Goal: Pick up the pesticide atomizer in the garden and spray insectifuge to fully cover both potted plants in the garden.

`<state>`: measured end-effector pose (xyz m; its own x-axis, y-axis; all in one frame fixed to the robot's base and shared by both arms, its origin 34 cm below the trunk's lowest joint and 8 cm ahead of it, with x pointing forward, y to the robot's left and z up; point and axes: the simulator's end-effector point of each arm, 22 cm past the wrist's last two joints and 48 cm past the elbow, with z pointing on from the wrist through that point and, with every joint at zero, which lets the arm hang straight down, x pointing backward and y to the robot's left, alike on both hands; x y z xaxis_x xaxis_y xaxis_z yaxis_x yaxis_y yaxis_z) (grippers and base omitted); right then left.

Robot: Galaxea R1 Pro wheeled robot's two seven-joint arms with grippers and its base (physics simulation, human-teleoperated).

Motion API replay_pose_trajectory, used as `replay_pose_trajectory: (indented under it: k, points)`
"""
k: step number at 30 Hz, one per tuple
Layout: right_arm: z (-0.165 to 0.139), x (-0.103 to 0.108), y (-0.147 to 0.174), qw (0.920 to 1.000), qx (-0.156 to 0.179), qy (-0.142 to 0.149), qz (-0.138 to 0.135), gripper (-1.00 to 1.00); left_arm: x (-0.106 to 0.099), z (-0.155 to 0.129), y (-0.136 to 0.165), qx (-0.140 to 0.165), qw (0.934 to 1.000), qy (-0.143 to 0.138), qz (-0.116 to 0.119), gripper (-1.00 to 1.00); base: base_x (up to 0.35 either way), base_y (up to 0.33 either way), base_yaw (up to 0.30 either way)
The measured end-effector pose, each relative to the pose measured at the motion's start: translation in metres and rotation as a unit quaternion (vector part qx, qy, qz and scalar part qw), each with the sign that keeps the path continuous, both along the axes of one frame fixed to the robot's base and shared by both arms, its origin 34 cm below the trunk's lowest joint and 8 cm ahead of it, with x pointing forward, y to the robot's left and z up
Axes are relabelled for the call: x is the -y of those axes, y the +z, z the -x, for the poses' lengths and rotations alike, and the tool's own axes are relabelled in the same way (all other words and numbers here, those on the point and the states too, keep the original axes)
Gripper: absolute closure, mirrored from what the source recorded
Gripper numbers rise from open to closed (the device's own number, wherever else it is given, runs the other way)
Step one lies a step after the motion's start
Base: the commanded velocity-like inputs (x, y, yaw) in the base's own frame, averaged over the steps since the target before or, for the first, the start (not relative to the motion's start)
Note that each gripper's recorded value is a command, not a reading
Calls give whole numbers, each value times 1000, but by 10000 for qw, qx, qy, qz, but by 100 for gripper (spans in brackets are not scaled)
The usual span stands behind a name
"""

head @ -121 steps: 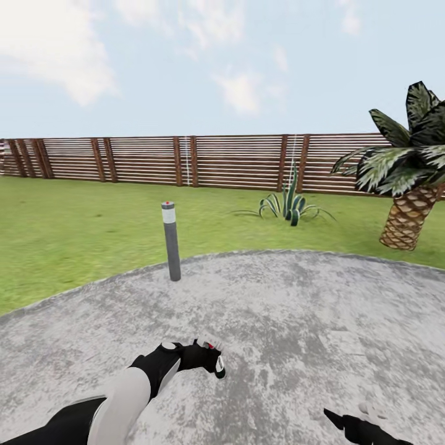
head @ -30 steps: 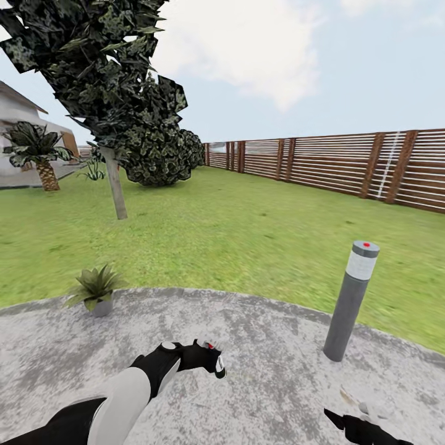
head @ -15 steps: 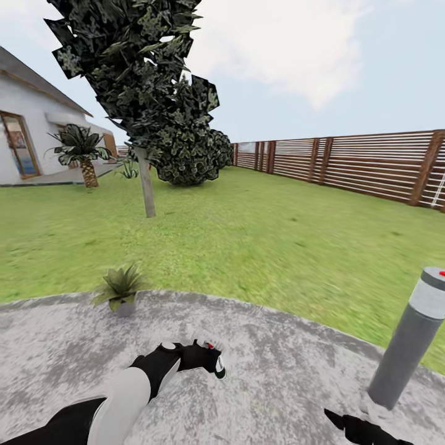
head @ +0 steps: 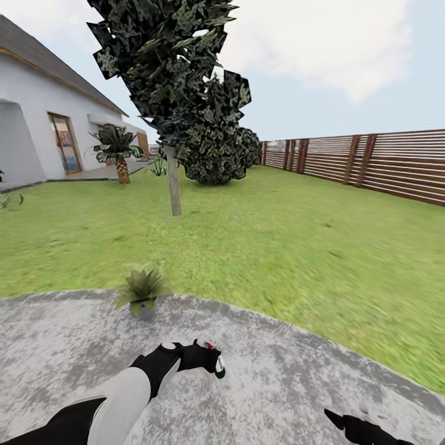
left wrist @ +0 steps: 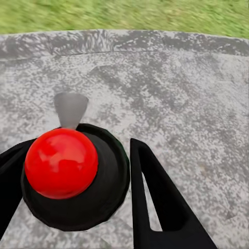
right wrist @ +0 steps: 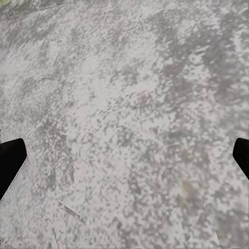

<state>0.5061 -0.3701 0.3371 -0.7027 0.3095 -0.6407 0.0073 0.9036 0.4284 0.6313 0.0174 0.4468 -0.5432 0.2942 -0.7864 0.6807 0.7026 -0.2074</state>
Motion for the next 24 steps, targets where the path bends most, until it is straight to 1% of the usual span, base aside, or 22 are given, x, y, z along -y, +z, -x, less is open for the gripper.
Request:
replay_pose_trajectory:
  k: [16, 20, 24]
  points:
    - [3, 0, -5, 10000, -64, 0, 0, -100, 0, 1, -7, -65, 10000, 0, 0, 100, 332, 0, 257]
    - [3, 0, -7, 10000, -82, 0, 0, -100, 0, 2, -9, -82, 10000, 0, 0, 100, 191, 0, 257]
    - [4, 0, -8, 9999, -100, 0, 0, -100, 0, 2, -11, -100, 9999, 0, 1, 100, 51, 0, 257]
